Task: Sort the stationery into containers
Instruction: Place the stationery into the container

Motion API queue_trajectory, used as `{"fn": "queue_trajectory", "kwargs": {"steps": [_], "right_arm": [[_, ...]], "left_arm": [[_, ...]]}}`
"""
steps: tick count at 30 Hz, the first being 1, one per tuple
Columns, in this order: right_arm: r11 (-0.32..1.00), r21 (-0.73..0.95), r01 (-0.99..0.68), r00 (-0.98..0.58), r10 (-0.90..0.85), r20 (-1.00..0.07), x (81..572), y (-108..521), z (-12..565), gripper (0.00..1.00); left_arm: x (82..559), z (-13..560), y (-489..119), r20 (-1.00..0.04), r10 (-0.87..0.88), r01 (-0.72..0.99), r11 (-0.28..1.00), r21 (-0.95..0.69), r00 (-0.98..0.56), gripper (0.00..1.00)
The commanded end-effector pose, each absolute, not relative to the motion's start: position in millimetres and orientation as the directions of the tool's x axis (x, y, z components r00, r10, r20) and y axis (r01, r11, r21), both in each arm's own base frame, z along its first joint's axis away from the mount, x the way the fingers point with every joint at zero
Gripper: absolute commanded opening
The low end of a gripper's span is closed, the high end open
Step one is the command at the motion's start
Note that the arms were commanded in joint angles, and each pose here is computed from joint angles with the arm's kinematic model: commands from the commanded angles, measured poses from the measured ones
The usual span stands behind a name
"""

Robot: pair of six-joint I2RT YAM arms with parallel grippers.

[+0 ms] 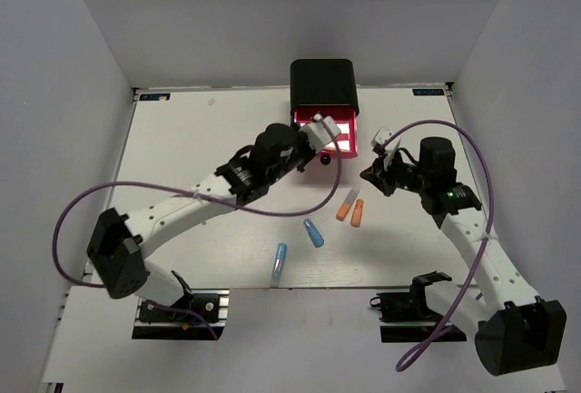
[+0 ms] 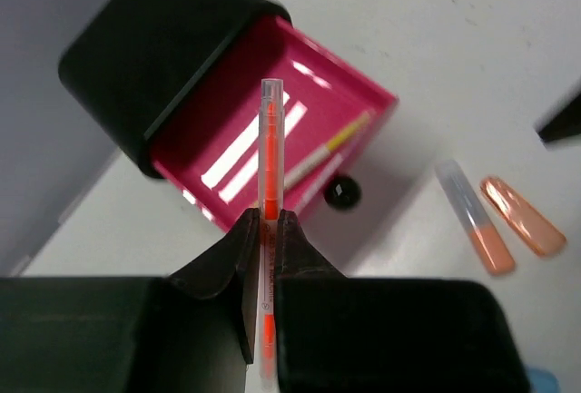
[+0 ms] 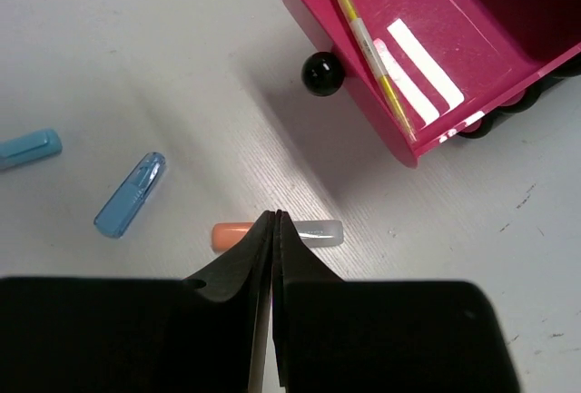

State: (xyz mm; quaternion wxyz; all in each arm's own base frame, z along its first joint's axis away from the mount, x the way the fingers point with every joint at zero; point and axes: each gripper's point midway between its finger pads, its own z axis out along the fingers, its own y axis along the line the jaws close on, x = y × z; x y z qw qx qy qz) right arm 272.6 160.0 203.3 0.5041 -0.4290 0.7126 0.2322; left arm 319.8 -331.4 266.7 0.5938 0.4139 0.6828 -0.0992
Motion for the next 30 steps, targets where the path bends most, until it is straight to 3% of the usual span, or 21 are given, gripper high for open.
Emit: {"fn": "queue_trajectory", "kwargs": {"steps": [1, 7, 17, 20, 21, 25, 30], "right_arm": [[0.494, -0.144, -0.857, -0.049, -0.357, -0.933, 266, 163, 214, 0.05], [0.504, -0.160, -0.849, -0.041, -0.364, -0.931, 254, 156, 208, 0.05], [0.504, -0.154, -0.850, -0.042, -0.356, -0.933, 237, 154, 199, 0.08], [0.476, -0.159, -0.865, -0.028, -0.362, -0.932, 234, 156, 195, 0.20], [0.460, -0.155, -0.874, -0.024, -0.362, -0.932, 231, 158, 193, 0.29], [0.433, -0.139, -0.891, -0.039, -0.378, -0.925, 233, 160, 179, 0.48], [0.419, -0.082, -0.904, -0.075, -0.345, -0.936, 241, 170, 174, 0.54]], "left_arm": [[355, 296, -354, -0.888, 0.427, 0.667, 0.614, 0.422, 0.168, 0.06], [402, 278, -373, -0.891, 0.427, 0.648, 0.636, 0.418, 0.156, 0.05], [437, 257, -387, -0.894, 0.434, 0.666, 0.634, 0.394, 0.116, 0.10], [437, 253, -390, -0.891, 0.442, 0.677, 0.624, 0.391, 0.107, 0.16], [436, 253, -391, -0.896, 0.433, 0.684, 0.623, 0.380, 0.103, 0.19], [433, 262, -389, -0.904, 0.414, 0.680, 0.633, 0.371, 0.108, 0.43], [430, 279, -384, -0.918, 0.380, 0.666, 0.656, 0.356, 0.116, 0.58]]}}
